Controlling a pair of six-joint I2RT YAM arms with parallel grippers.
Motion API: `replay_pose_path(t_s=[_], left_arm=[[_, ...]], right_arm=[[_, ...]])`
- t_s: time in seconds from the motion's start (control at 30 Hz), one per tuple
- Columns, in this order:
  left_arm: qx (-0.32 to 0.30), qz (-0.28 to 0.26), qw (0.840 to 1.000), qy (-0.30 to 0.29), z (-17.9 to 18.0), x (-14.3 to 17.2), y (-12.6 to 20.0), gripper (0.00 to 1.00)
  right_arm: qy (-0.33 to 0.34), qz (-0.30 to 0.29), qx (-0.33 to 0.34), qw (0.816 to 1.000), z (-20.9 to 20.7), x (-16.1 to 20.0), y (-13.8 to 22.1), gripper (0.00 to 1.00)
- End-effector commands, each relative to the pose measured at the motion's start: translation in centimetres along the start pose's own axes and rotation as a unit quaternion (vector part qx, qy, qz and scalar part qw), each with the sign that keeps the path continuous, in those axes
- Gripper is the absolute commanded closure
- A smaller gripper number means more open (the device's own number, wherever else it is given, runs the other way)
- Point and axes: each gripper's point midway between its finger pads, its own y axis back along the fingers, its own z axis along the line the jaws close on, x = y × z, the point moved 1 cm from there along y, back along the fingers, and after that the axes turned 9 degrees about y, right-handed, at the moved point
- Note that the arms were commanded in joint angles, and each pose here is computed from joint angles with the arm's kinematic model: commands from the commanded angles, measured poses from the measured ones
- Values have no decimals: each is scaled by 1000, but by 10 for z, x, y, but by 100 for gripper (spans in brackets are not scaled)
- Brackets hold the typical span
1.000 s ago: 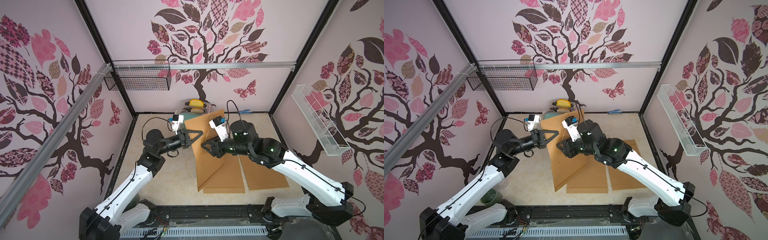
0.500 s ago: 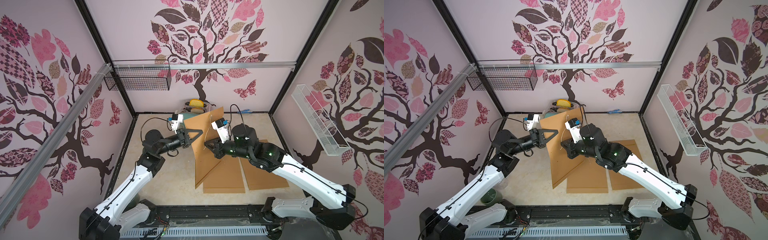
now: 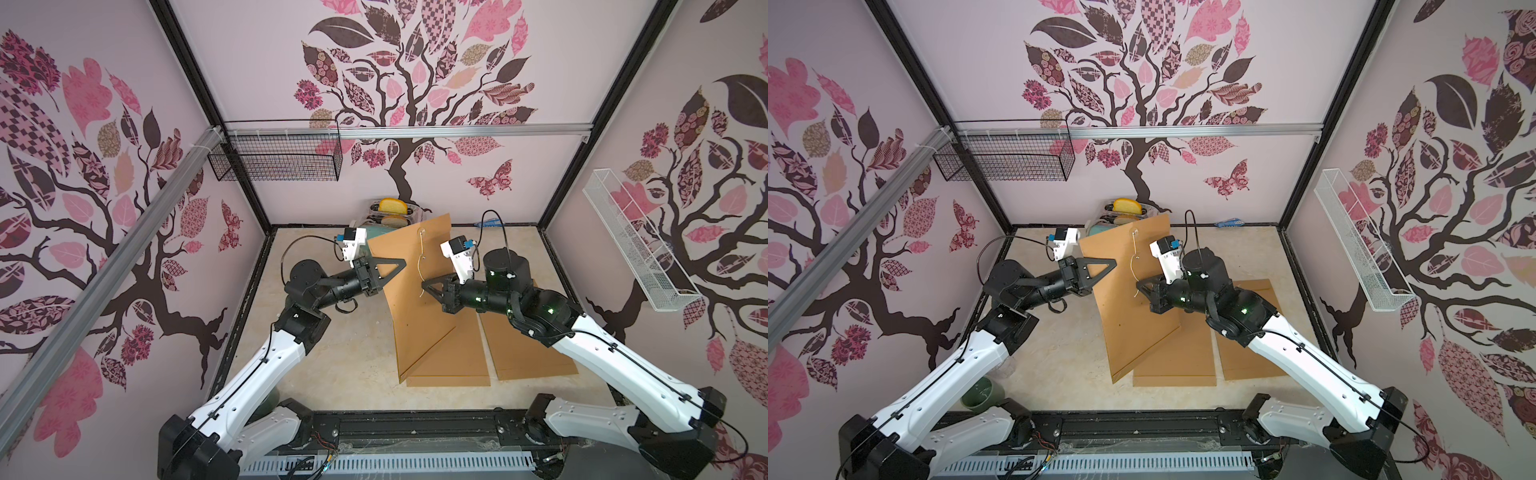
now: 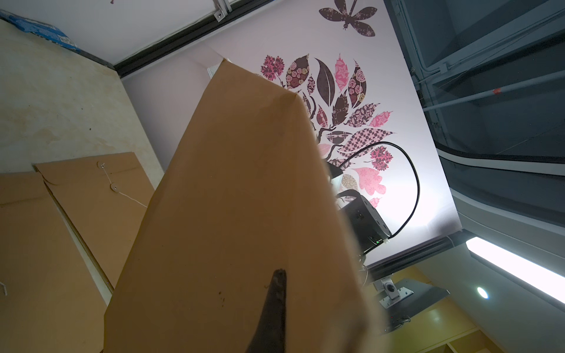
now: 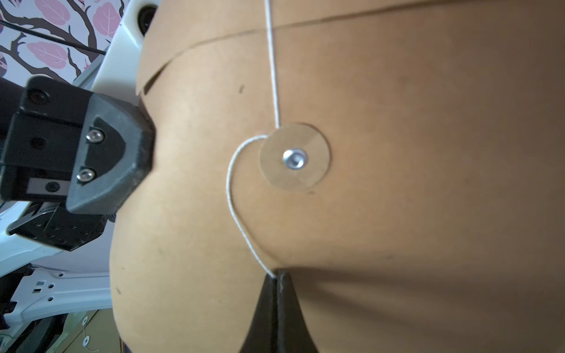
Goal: Close the mouth of the file bag
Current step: Close the file bag.
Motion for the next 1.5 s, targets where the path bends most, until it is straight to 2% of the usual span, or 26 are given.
replay_pose_path(t_s=[0.0, 0.37, 0.5, 0.63, 0.87, 1.07, 1.47], left_arm=[[26, 5, 999, -21, -21, 3, 0, 100], [38, 12, 999, -19, -25, 6, 1, 100], [41, 14, 999, -16, -25, 8, 1, 100], [39, 12, 999, -16, -23, 10, 4, 100], [27, 15, 999, -18, -16, 11, 4, 100], [23, 16, 999, -18, -13, 12, 4, 100], [-5, 3, 1000, -29, -9, 10, 7, 100]], right_arm=[[5, 8, -64, 998, 20, 2, 2, 100], [-21, 29, -48, 998, -4, 14, -2, 100], [-23, 37, -16, 999, -23, 13, 0, 100], [-43, 33, -6, 998, -47, 5, 8, 100], [-14, 50, 34, 998, -61, -22, 23, 100], [12, 85, 47, 995, -61, -44, 29, 100], [-7, 89, -10, 996, -37, -63, 40, 100]])
